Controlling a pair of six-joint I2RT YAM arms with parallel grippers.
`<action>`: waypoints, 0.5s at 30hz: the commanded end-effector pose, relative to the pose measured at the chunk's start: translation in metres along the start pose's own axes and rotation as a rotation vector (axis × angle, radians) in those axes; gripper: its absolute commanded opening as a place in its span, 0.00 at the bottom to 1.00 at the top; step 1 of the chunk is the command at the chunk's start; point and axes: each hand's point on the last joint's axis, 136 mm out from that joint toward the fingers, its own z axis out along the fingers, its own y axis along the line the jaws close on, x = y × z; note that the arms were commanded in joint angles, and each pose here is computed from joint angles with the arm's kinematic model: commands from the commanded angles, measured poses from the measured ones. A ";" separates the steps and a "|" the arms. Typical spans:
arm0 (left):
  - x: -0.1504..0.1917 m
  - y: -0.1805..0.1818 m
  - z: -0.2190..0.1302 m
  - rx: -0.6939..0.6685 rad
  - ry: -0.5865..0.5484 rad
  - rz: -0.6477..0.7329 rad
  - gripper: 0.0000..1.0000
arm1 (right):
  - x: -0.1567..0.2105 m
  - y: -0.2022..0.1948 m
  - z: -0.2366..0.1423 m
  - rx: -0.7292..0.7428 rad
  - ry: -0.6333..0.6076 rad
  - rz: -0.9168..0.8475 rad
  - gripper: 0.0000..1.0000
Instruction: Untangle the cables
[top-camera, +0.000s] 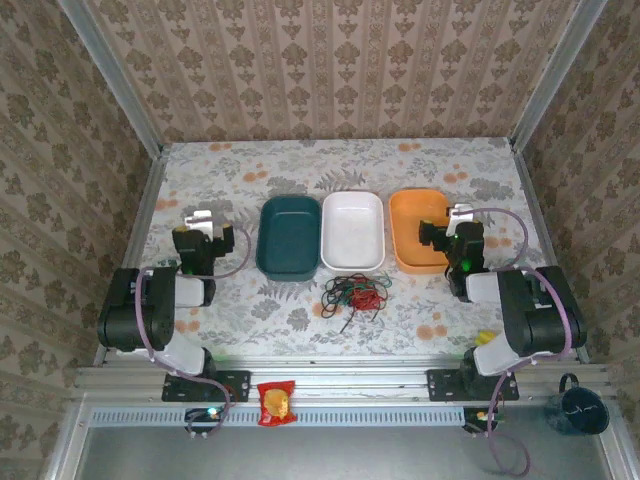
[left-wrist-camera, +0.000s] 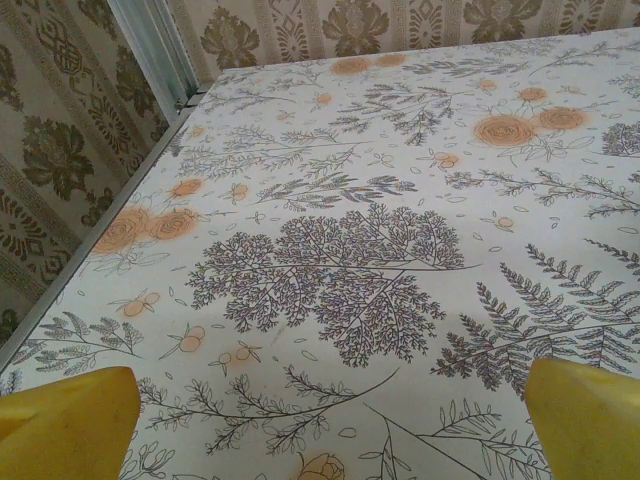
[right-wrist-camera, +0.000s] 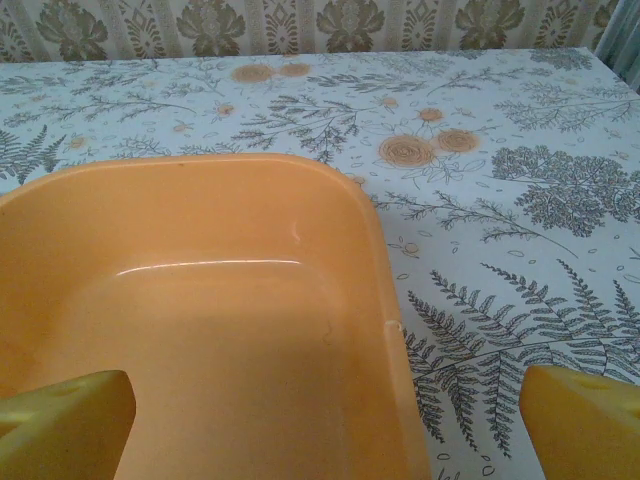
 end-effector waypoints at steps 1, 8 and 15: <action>-0.003 -0.001 0.003 0.013 -0.003 -0.003 1.00 | -0.004 0.003 0.003 -0.014 -0.005 0.005 1.00; -0.005 -0.003 0.001 -0.014 -0.017 0.024 1.00 | -0.003 0.003 0.003 -0.015 -0.004 0.004 1.00; -0.005 -0.004 0.001 -0.012 -0.017 0.028 1.00 | -0.003 0.002 0.003 -0.014 -0.004 0.005 1.00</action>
